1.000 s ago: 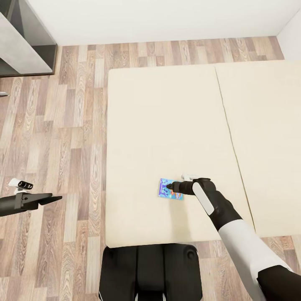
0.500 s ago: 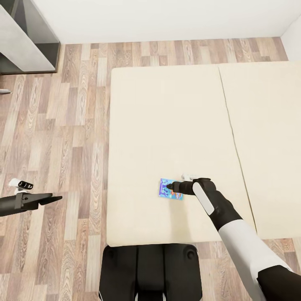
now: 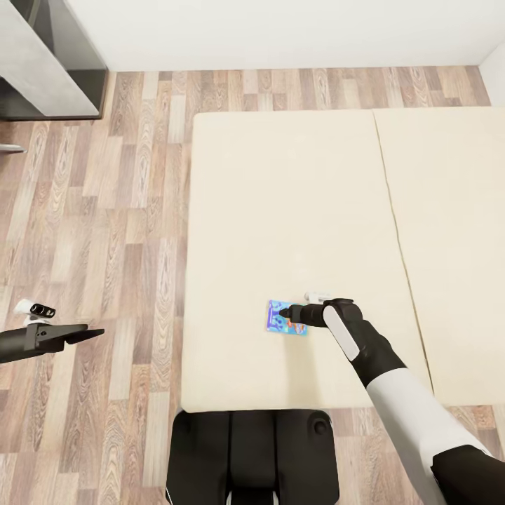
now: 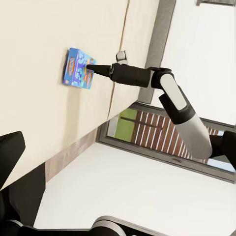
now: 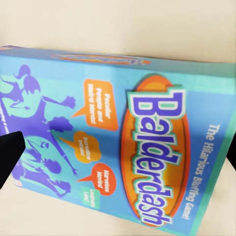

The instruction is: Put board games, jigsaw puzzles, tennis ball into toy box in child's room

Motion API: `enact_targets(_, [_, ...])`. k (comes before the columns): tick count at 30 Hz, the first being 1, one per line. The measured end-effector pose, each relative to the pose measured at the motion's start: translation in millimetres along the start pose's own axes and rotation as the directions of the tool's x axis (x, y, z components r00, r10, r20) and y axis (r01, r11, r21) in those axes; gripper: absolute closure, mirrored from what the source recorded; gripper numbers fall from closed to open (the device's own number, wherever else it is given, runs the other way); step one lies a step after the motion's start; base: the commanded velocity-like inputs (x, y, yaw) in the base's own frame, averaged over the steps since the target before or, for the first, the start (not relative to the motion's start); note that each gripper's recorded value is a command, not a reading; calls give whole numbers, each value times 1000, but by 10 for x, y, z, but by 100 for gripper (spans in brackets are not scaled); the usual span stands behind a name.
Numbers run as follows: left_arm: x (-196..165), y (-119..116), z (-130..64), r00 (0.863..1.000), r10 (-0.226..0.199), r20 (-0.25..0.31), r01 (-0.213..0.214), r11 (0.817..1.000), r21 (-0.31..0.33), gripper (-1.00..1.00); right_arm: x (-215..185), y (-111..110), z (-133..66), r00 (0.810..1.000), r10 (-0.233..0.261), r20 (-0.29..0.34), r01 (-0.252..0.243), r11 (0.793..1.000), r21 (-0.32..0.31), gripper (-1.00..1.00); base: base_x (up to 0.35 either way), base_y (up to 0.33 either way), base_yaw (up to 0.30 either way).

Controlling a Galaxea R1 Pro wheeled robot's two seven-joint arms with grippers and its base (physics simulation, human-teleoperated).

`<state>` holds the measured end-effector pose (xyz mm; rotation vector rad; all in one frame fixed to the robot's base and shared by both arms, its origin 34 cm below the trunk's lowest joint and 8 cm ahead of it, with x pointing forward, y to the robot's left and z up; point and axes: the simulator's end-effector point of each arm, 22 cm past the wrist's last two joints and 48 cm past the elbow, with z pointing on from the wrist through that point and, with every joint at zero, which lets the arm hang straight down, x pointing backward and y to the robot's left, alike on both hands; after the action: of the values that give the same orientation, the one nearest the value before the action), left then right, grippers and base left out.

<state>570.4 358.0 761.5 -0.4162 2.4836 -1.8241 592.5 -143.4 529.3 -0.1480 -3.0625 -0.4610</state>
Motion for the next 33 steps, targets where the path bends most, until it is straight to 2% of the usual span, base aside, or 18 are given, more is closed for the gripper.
enact_targets(33, [1,2,1,1000,0,-1,0,1000,0,-100,23,-1,7,1000,0,-3,0,1000,0,-100,0,21,16])
